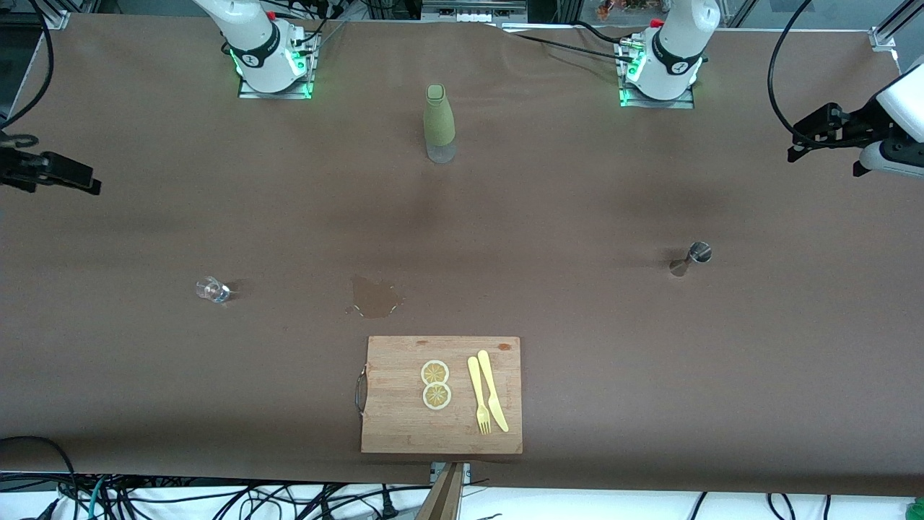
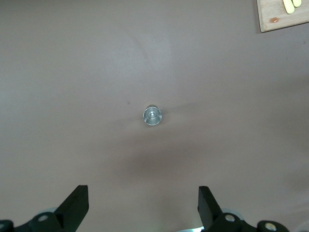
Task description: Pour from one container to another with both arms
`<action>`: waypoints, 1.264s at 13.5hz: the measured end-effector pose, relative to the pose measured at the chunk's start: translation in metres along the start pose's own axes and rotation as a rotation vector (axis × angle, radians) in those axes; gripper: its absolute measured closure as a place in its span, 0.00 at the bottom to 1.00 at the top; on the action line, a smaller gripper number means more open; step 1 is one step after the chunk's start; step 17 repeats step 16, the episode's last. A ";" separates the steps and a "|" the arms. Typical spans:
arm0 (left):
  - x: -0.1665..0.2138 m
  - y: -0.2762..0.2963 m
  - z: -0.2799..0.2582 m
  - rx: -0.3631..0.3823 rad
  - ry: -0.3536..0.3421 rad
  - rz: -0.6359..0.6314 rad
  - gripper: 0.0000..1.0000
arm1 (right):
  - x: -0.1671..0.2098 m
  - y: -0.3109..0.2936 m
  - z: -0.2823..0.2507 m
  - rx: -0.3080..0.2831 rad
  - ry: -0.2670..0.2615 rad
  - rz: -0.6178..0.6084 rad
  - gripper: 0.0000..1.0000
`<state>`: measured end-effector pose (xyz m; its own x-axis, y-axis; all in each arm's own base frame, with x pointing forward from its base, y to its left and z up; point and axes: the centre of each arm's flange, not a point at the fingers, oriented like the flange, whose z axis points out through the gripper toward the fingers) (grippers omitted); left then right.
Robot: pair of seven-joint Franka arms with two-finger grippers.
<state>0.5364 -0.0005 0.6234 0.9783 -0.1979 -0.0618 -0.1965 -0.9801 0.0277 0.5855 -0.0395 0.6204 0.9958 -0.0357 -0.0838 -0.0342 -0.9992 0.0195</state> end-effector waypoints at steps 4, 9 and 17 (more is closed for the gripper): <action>0.001 0.000 -0.001 0.009 0.009 0.000 0.00 | -0.012 -0.004 -0.013 -0.005 0.027 -0.009 0.00; 0.002 0.000 -0.002 0.011 0.019 0.001 0.00 | -0.011 -0.030 -0.007 -0.011 0.019 0.006 0.00; 0.003 -0.001 -0.003 0.013 0.028 0.003 0.00 | -0.008 -0.025 -0.001 -0.015 0.009 0.015 0.00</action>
